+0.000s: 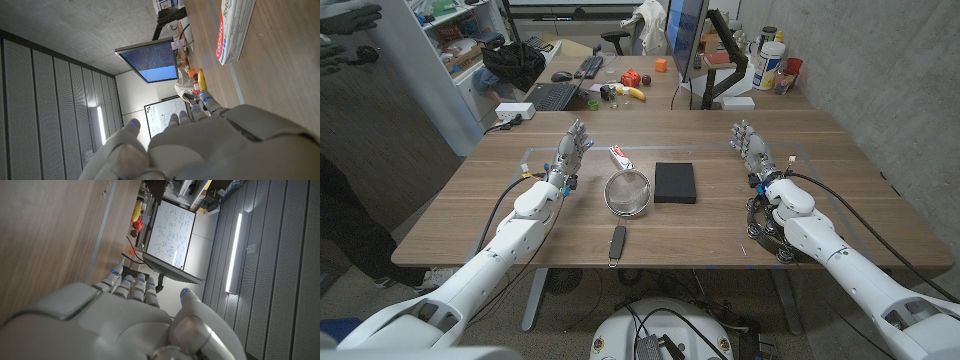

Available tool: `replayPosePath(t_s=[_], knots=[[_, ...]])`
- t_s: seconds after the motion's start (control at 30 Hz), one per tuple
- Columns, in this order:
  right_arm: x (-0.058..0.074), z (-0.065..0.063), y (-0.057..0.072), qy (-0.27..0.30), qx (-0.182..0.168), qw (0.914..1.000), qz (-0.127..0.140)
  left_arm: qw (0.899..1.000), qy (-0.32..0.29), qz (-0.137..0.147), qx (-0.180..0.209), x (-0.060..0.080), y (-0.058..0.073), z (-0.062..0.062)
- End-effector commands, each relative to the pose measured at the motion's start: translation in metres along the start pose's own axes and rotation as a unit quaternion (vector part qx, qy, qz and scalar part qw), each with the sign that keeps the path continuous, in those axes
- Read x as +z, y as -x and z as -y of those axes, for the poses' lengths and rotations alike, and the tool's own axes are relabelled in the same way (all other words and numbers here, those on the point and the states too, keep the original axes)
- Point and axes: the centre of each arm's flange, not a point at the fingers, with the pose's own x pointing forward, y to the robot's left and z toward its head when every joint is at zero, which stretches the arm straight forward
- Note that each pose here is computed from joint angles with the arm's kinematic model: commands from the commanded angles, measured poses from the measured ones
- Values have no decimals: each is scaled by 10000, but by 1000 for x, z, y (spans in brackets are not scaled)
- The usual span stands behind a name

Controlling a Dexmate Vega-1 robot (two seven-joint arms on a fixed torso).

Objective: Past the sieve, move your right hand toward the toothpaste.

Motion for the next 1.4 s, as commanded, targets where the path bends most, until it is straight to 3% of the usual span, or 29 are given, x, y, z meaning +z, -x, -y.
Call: replayPosePath(t_s=[0.03,0.7,1.4], knots=[[3,-2,-2,155,40,9999,-3,10000,-8,-14,6,-1,2,-2],[24,-15,-11,924,291,9951,190,10000,-73,20,17,0,3,-5],[48,-39,-23,1532,649,9850,449,10000,-16,50,48,-3,4,-12]])
